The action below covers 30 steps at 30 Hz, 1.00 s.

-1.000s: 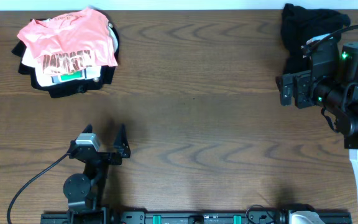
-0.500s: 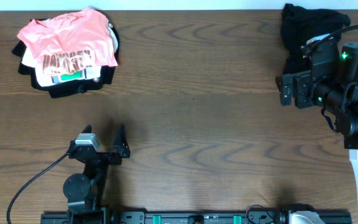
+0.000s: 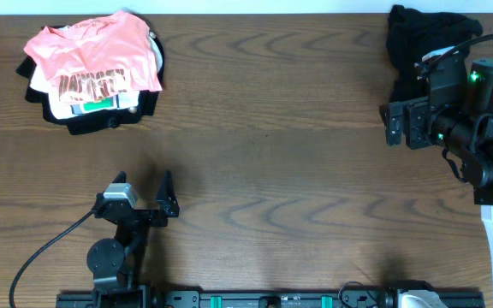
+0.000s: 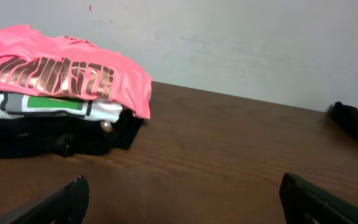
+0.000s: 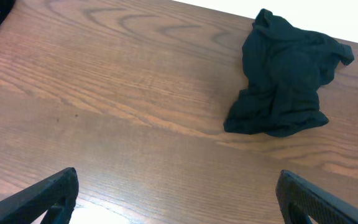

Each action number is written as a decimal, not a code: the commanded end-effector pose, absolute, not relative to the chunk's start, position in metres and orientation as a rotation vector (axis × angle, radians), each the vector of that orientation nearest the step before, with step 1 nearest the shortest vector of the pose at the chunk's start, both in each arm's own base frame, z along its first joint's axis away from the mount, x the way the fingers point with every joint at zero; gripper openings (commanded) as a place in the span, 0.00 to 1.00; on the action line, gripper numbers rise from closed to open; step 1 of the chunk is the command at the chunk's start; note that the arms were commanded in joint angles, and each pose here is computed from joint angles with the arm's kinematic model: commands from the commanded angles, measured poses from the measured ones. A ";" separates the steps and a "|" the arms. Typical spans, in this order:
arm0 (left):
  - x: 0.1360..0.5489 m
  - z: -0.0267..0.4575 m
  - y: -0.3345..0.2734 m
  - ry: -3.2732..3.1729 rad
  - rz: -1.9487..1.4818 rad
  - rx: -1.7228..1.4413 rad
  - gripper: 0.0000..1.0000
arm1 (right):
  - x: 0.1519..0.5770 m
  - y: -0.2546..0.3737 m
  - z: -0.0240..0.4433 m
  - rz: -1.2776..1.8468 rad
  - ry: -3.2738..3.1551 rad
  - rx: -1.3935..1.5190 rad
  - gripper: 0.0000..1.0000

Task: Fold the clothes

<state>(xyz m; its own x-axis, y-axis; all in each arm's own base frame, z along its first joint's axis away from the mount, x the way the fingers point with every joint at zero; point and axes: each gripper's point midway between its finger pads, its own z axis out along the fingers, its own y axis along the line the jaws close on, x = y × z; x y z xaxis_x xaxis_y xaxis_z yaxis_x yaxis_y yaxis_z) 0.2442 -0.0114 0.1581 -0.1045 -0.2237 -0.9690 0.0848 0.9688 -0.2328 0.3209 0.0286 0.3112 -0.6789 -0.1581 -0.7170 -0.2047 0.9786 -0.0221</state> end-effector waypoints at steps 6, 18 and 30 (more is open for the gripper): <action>0.243 0.142 -0.013 1.705 -0.259 -0.100 0.98 | 0.320 0.031 0.316 0.069 2.315 -0.270 0.99; 0.243 0.143 -0.013 1.704 -0.259 -0.100 0.98 | 0.325 0.039 0.333 0.075 1.923 -0.280 0.99; 0.243 0.143 -0.013 1.704 -0.259 -0.100 0.98 | 0.273 0.028 0.250 0.041 1.639 -0.257 0.99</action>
<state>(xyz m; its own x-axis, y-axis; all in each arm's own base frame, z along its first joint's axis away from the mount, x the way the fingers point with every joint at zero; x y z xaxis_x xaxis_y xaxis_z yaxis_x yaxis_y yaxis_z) 0.2439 -0.0114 0.1582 -0.1077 -0.2240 -0.9686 0.0836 0.9688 -0.2333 0.2841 0.0302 0.2689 -0.0823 -0.1367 -0.9872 -0.1944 0.9737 -0.1187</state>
